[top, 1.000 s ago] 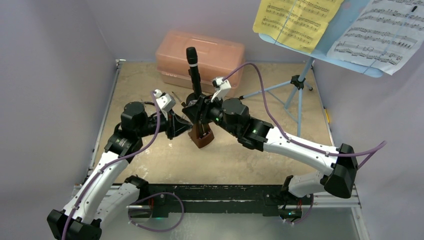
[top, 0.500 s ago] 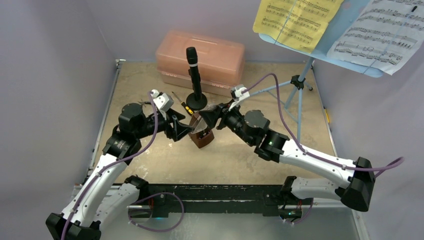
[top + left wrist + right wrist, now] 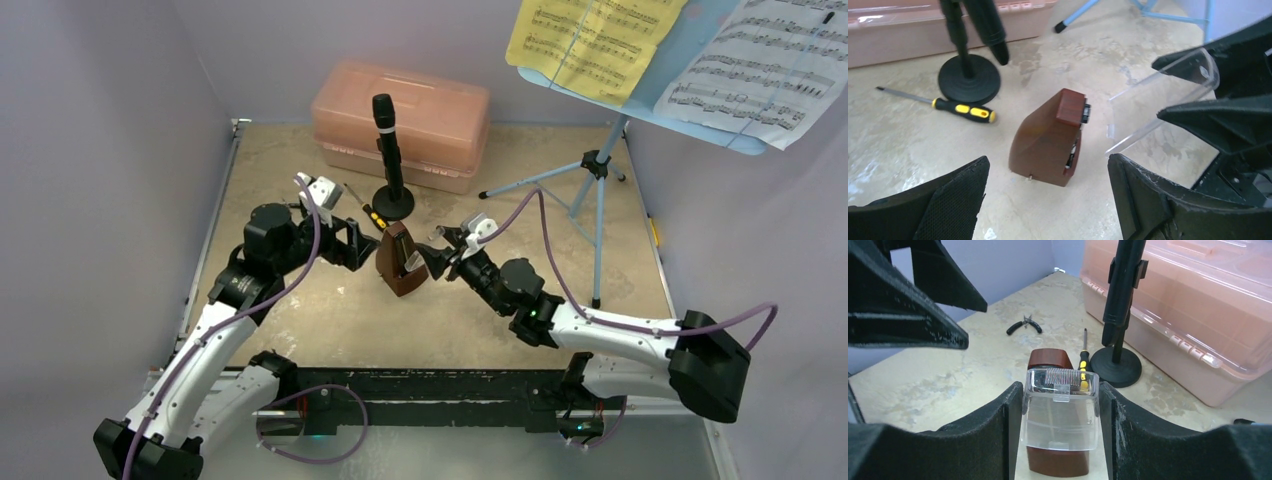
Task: Pack up the instrument practice props
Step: Close the cover of the metronome.
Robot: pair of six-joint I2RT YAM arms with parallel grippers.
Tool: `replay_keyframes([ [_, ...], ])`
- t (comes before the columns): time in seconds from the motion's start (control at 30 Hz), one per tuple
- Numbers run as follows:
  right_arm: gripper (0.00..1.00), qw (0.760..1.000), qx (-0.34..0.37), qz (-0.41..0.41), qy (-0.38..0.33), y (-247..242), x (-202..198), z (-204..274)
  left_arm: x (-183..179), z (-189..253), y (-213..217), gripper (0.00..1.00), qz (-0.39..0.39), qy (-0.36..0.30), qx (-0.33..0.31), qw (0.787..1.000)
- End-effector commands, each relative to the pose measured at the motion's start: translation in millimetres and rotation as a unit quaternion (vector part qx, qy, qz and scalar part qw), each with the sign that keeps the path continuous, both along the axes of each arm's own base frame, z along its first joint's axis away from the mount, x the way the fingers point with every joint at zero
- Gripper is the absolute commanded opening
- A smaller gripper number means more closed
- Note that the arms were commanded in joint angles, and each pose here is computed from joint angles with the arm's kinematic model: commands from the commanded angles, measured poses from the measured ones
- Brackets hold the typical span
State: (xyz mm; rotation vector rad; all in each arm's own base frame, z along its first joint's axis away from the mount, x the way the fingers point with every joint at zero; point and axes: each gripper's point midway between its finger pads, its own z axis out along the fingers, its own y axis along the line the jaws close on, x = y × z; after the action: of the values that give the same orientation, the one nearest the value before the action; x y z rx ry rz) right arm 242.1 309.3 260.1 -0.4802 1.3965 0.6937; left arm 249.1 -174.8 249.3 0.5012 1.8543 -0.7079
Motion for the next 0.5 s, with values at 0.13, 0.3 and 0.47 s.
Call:
replay_keyframes([
  [0.13, 0.13, 0.994, 0.047, 0.001, -0.097, 4, 1, 26, 28, 13, 39, 0.91, 0.138, -0.003, 0.016, 0.99],
  [0.3, 0.11, 0.995, 0.038, 0.001, -0.097, 11, 5, 17, 37, 4, 54, 0.96, 0.182, 0.024, 0.025, 0.983],
  [0.47, 0.1, 0.996, 0.027, 0.005, -0.089, 19, 7, 8, 42, -1, 57, 0.99, 0.191, 0.044, 0.017, 0.981],
])
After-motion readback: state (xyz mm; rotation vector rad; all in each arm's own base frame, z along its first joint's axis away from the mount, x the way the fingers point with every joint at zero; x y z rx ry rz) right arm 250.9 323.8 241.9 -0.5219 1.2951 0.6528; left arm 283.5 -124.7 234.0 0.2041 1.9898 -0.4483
